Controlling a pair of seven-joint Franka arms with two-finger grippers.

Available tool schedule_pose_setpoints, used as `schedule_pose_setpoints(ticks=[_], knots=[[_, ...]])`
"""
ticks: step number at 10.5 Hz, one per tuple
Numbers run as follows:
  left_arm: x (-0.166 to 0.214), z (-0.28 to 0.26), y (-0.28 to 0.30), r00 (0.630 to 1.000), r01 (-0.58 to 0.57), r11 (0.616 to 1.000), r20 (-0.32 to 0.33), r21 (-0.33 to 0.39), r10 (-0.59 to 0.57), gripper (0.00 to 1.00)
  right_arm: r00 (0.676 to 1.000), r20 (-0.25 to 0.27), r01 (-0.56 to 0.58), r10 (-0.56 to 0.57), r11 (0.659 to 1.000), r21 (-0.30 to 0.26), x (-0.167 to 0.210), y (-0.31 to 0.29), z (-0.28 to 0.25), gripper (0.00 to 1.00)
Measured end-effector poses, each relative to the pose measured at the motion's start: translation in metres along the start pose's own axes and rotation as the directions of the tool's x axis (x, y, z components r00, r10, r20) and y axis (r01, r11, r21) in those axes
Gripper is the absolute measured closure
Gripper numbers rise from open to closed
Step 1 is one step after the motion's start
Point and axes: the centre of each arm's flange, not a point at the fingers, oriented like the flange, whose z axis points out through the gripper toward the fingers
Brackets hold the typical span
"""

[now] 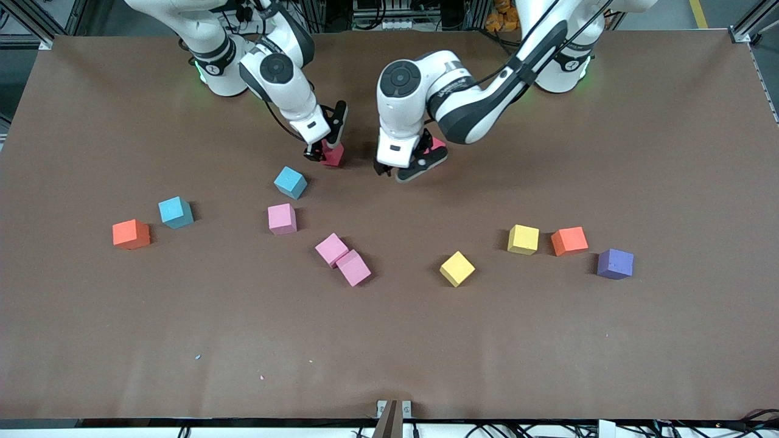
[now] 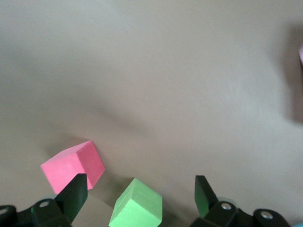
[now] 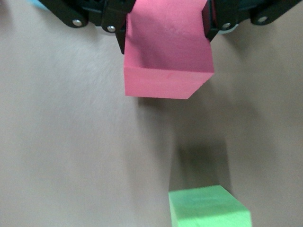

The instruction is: Arrange 11 blocks into digit 3

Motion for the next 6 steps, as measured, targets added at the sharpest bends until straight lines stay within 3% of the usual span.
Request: schedule_pose_setpoints(ticks=[2,4,6], knots=[[0.014,0.003,-0.010,0.987,0.163,0.985,-0.015,0.059,-0.162,0.00,0.994,0.006,0.109,-0.109,0.993,-0.043,0.017,0.000,-0.008,0.41],[0.009,0.023,-0.021,0.958,0.287,0.952,-0.036,0.105,-0.284,0.00,0.988,0.056,0.148,-0.147,0.989,-0.025,0.034,-0.002,-0.011,0.41],[-0.006,0.041,-0.034,0.953,0.304,0.944,-0.046,0.131,-0.301,0.00,0.985,0.111,0.133,-0.130,0.991,-0.017,0.065,-0.010,-0.014,0.41]])
